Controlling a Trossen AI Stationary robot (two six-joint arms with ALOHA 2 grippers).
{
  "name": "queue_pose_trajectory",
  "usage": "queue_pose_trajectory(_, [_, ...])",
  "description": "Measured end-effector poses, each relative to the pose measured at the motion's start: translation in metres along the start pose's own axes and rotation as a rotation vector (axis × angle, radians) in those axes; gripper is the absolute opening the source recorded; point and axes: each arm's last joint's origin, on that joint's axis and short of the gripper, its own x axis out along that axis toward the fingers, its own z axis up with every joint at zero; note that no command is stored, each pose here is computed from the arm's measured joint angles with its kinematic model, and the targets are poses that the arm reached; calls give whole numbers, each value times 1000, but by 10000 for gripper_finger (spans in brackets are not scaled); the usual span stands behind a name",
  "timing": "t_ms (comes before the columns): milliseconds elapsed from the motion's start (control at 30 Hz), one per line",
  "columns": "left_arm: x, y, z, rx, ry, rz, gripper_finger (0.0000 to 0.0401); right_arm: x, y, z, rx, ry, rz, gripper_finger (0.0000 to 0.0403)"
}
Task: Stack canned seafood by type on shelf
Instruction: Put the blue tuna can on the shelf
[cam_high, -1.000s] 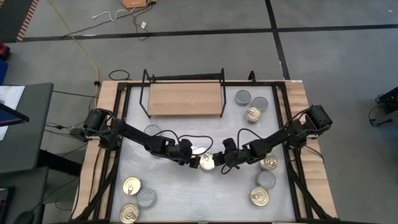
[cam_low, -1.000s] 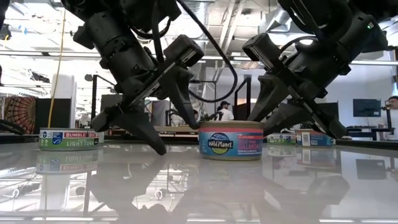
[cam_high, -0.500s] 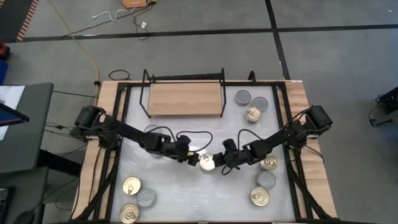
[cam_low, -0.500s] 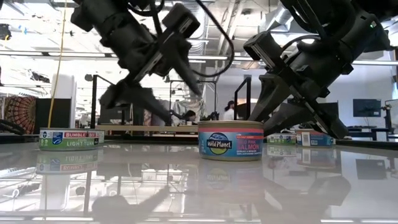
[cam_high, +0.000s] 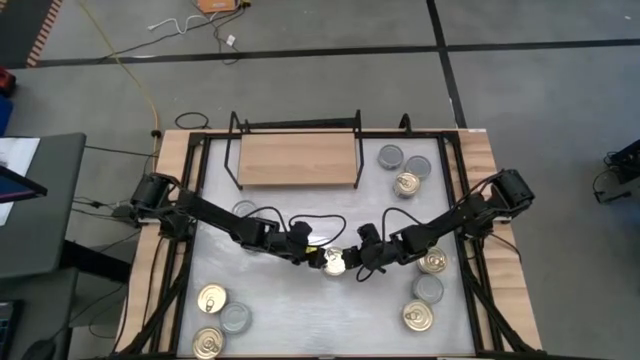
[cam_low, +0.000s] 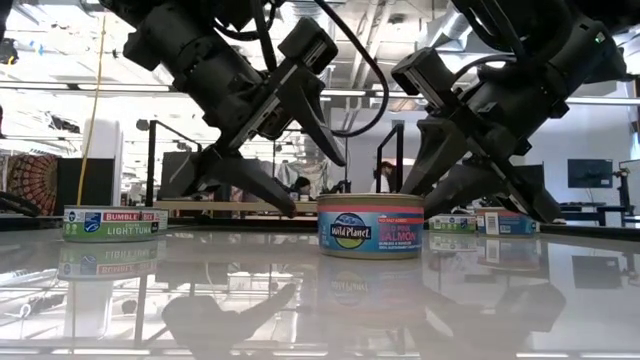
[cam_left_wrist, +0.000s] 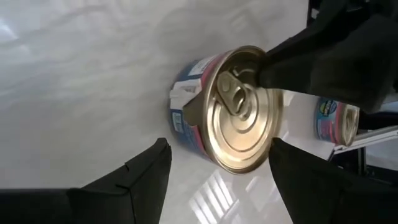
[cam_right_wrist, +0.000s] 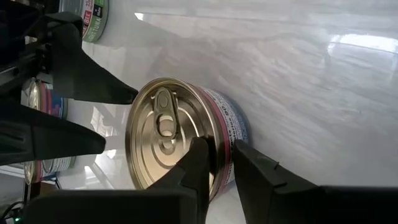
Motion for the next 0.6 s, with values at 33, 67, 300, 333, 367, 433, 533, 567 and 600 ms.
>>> queue_pose_trajectory(33, [2,1,0,-10,2,-1,259,0,0,0,0,1,0,87])
queue_pose_trajectory(67, [3,1,-1,-21,11,0,259,0,0,0,0,4,2,80])
queue_pose_trajectory(300, [3,2,-1,-47,26,-2,259,0,1,-1,-1,21,4,46])
queue_pose_trajectory(333, [3,2,-1,-50,28,-2,259,0,0,-1,-2,21,4,43])
queue_pose_trajectory(367, [3,1,-1,-53,34,-4,259,0,0,-1,-2,23,3,41])
queue_pose_trajectory(433, [3,1,-2,-59,52,-9,259,0,0,-1,-2,24,1,37])
queue_pose_trajectory(533, [3,0,-3,-62,52,-22,259,0,0,-1,-5,25,-1,32])
queue_pose_trajectory(567, [3,-1,-3,-66,51,-28,259,0,0,-1,-7,25,-1,30])
queue_pose_trajectory(600, [3,-1,-2,-69,51,-32,259,0,0,-1,-7,25,-1,29])
